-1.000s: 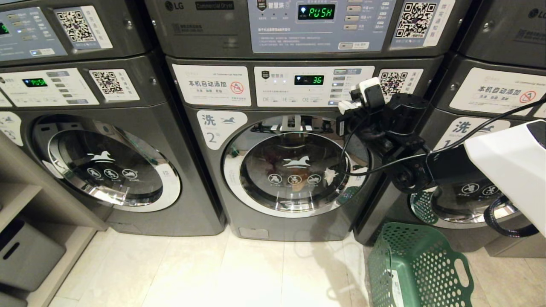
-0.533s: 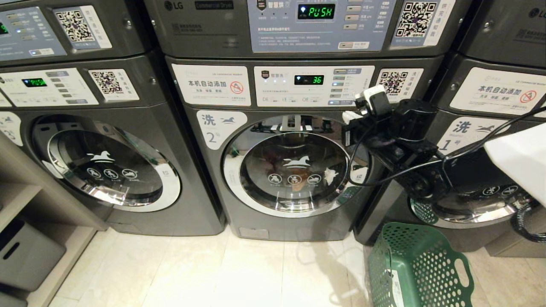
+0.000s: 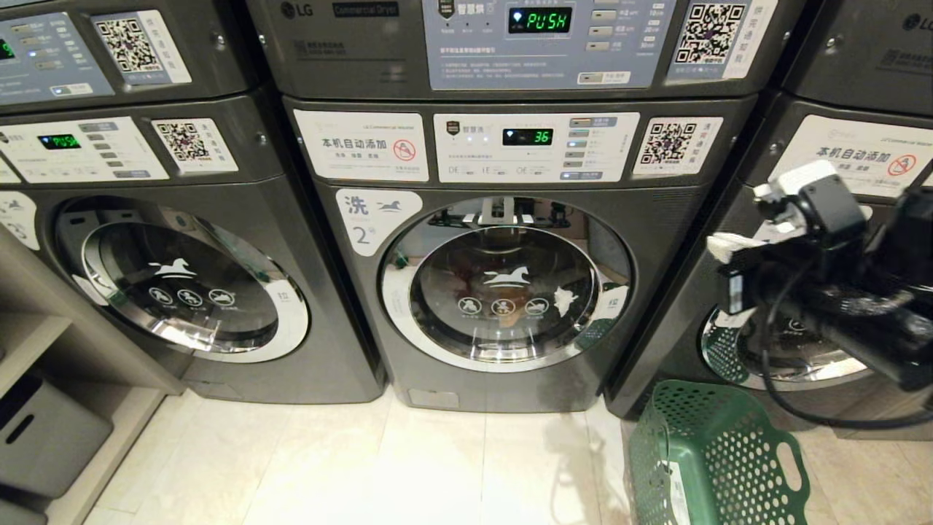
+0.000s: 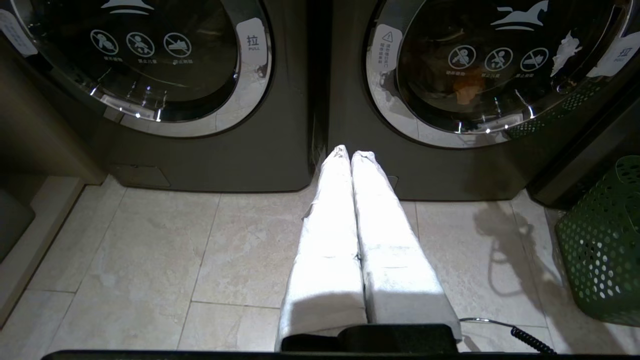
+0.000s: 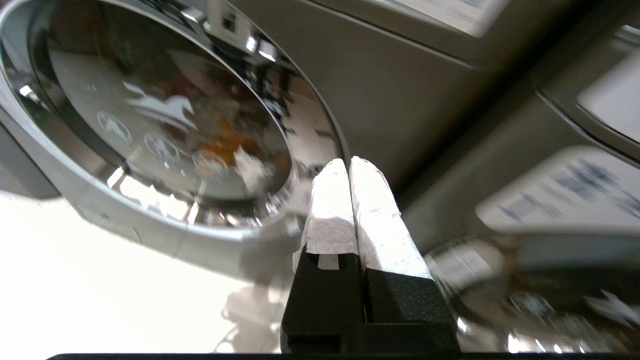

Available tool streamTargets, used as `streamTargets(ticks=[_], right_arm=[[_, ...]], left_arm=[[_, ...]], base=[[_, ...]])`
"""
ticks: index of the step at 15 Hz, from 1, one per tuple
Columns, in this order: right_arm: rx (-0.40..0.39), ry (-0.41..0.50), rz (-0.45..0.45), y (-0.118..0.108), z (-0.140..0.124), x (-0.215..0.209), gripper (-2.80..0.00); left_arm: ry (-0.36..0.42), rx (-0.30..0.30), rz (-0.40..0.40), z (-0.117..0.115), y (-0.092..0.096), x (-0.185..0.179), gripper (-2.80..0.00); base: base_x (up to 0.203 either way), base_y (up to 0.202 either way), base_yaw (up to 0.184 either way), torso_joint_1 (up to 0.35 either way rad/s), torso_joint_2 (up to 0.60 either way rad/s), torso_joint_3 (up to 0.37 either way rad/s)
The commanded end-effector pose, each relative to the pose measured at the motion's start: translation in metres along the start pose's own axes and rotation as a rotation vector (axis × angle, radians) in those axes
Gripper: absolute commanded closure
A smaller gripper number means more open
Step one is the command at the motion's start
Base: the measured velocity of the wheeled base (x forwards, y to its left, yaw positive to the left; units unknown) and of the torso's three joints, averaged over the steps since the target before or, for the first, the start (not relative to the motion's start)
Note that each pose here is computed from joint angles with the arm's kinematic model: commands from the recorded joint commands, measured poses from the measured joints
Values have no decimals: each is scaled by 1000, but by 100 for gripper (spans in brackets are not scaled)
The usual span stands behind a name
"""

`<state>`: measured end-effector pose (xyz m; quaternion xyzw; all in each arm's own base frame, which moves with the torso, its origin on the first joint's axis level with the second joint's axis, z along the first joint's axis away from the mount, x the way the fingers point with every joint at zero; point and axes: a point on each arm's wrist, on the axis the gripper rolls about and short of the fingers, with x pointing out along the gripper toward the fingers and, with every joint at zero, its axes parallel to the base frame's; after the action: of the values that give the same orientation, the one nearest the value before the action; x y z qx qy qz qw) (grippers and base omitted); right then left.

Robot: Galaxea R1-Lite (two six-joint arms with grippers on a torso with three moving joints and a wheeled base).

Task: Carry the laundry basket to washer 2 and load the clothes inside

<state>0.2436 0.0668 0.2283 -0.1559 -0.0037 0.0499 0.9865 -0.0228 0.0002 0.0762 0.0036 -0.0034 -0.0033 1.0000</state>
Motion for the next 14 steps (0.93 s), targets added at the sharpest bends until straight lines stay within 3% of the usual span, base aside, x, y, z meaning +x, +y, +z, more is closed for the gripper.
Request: streamTargets(ticks=[1,4,8,11,14], right_arm=[[26,-31,-38,-25,16,-86,0],[106,96,-21,-30,-14,-165,0],[197,240,0,-16,-90,-230,0],[196,233,37,1,-133,-252,0],[169,181,75,7,-145,-260,0]], left_arm=[[-2,0,0,0,0,0,0],[-2,0,0,0,0,0,0],[-2,0,0,0,0,0,0],[-2,0,0,0,0,0,0],[-2,-1,0,0,0,0,0]], base=[[0,0,0,0,0,0],[0,0,0,0,0,0],[0,0,0,0,0,0],[0,0,0,0,0,0],[0,0,0,0,0,0]])
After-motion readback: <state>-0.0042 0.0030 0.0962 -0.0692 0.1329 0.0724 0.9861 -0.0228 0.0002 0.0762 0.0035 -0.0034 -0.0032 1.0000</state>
